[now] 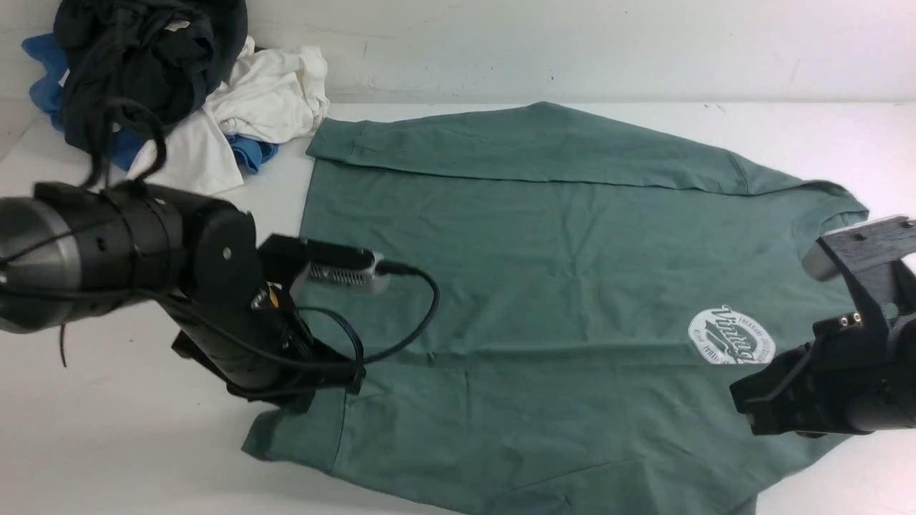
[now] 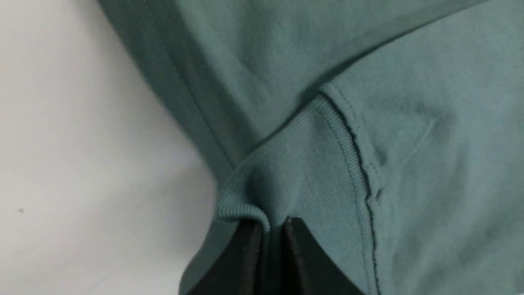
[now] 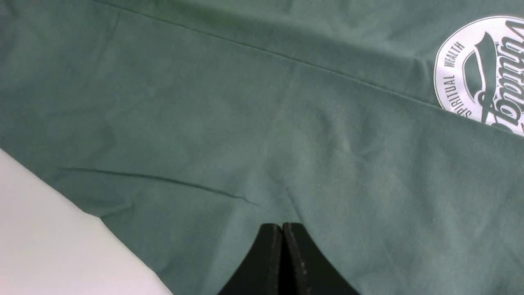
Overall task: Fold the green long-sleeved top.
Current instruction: Use the left arm to clamp the cuff closest to it
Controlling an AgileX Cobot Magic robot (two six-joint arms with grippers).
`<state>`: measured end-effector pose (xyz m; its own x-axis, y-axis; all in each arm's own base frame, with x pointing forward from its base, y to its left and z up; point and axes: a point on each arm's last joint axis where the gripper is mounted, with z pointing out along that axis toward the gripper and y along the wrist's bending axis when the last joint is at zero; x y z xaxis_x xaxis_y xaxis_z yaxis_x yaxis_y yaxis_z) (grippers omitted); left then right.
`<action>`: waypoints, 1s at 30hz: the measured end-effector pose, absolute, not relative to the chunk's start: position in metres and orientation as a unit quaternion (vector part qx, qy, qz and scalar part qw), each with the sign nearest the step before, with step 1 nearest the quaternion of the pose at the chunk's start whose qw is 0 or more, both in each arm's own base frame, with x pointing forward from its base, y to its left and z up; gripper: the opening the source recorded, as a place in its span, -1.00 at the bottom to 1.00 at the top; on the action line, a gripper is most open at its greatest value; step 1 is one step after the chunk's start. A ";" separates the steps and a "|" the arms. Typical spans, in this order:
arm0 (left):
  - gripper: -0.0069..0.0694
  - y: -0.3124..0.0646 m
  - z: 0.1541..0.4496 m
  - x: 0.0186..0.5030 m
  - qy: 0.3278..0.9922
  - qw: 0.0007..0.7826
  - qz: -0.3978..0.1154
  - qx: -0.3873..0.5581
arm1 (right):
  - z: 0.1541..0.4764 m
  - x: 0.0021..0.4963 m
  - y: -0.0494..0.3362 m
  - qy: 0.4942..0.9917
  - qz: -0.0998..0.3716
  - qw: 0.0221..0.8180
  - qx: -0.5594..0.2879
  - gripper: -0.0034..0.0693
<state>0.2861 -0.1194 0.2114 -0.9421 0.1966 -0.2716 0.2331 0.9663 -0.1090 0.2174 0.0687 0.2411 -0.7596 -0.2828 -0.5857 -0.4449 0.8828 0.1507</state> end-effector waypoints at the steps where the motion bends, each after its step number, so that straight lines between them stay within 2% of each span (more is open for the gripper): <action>1: -0.73 -0.119 0.224 0.285 0.981 0.140 -0.073 0.111 | 0.241 0.217 0.069 0.927 0.142 0.286 -0.196 -0.94; 5: -0.73 -0.115 0.231 0.279 0.983 0.122 -0.059 0.120 | 0.241 0.217 0.069 0.927 0.142 0.286 -0.196 -0.94; 9: -0.72 -0.112 0.209 0.275 0.988 0.076 -0.037 0.127 | 0.241 0.217 0.069 0.927 0.142 0.285 -0.196 -0.94; 10: -0.67 -0.110 0.193 0.274 0.990 0.049 -0.023 0.131 | 0.241 0.217 0.069 0.927 0.142 0.285 -0.197 -0.94; 12: -0.63 -0.110 0.183 0.274 0.990 0.035 -0.016 0.133 | 0.241 0.217 0.069 0.927 0.142 0.285 -0.197 -0.94; 15: -0.35 -0.110 0.171 0.276 0.991 0.012 -0.009 0.135 | 0.241 0.217 0.069 0.927 0.142 0.284 -0.197 -0.94; 21: 0.06 -0.111 0.179 0.281 0.990 0.028 -0.007 0.139 | 0.241 0.217 0.069 0.927 0.142 0.284 -0.197 -0.94; 26: 0.09 -0.111 0.178 0.282 0.990 0.031 -0.007 0.139 | 0.241 0.217 0.069 0.927 0.142 0.284 -0.197 -0.94; 30: -0.04 -0.112 0.171 0.283 0.990 0.020 -0.005 0.138 | 0.241 0.217 0.069 0.927 0.142 0.284 -0.197 -0.94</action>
<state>0.2831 -0.1117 0.1708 -0.9610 0.2733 -0.0418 0.2737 0.9618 -0.0042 0.2170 0.0688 0.2410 -0.7608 -0.2849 -0.5831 -0.4467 0.8817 0.1520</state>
